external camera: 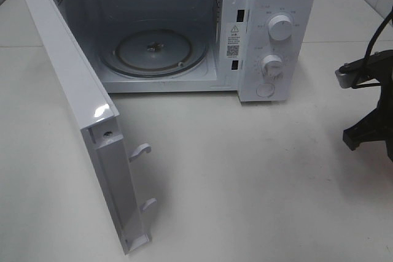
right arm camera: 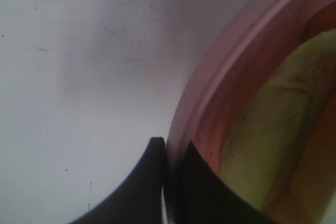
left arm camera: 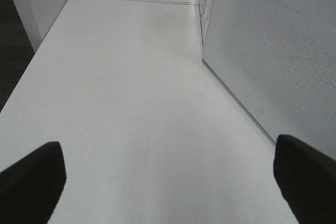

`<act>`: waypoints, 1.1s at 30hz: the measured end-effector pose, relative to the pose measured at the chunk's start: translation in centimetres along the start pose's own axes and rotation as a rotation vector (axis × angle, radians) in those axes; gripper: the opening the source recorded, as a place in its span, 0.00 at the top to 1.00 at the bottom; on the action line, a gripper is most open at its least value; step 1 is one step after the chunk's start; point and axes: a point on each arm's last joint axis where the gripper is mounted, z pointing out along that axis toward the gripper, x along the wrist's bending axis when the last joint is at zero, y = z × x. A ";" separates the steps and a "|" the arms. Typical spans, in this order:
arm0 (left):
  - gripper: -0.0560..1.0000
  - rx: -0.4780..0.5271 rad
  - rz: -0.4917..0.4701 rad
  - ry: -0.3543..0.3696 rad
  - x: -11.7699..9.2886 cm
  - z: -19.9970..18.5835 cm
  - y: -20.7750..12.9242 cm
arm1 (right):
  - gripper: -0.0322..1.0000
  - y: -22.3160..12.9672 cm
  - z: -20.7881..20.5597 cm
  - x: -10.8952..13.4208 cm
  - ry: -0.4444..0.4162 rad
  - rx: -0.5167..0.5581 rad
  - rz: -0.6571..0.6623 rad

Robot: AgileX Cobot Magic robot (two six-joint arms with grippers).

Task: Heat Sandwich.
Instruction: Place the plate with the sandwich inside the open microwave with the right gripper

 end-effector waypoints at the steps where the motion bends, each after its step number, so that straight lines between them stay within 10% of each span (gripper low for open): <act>1: 0.01 0.000 0.000 0.000 0.0 0.0 0.0 | 0.93 -0.2 -0.3 0.2 -0.001 -0.008 -0.007; 33: 0.01 0.000 0.000 0.000 0.0 0.0 0.0 | 0.92 -6.9 -5.5 5.8 -0.035 -0.143 -0.297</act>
